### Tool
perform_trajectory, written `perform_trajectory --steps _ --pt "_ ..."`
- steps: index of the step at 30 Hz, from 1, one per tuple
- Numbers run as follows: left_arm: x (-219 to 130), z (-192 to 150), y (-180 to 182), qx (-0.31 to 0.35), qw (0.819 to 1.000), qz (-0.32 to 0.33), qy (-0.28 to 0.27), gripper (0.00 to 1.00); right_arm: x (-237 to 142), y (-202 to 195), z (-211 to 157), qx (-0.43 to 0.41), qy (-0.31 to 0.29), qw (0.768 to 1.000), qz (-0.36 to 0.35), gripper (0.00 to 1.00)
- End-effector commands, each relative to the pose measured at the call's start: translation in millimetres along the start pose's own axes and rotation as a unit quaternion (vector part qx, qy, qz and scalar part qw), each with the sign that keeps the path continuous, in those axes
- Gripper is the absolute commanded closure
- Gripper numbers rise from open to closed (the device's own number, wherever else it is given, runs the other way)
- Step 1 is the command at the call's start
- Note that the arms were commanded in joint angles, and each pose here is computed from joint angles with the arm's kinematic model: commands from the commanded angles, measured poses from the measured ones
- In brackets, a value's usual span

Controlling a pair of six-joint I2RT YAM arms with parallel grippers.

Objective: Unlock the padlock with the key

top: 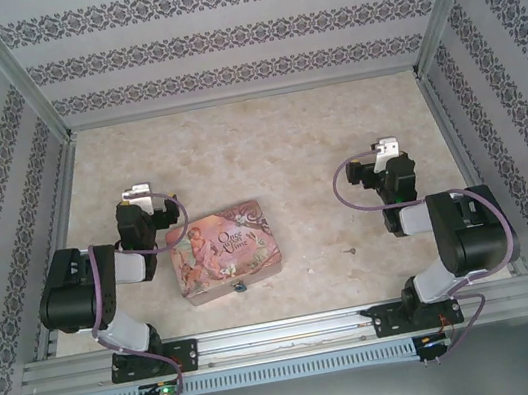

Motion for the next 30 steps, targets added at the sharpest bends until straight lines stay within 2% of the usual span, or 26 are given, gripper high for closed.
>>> perform_trajectory --steps 1,30 --pt "2.0 4.0 0.5 -0.003 1.000 -0.002 -0.001 0.01 1.2 0.0 10.7 -0.001 -0.015 1.000 -0.005 0.02" --pt "-0.3 5.7 4.7 -0.010 1.000 0.010 -0.010 0.01 0.6 -0.5 11.2 0.001 -0.016 1.000 -0.005 0.02"
Point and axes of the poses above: each hand's point on the last joint's axis, 136 mm out from that joint toward the fingers, its own x axis out along the fingers, its own y axis along the line the jaws close on, z = x × y, the point moved 1 cm from there along -x, back along the fingers, and after that the axes turned 4 degrees about -x, right-handed, at the moved point
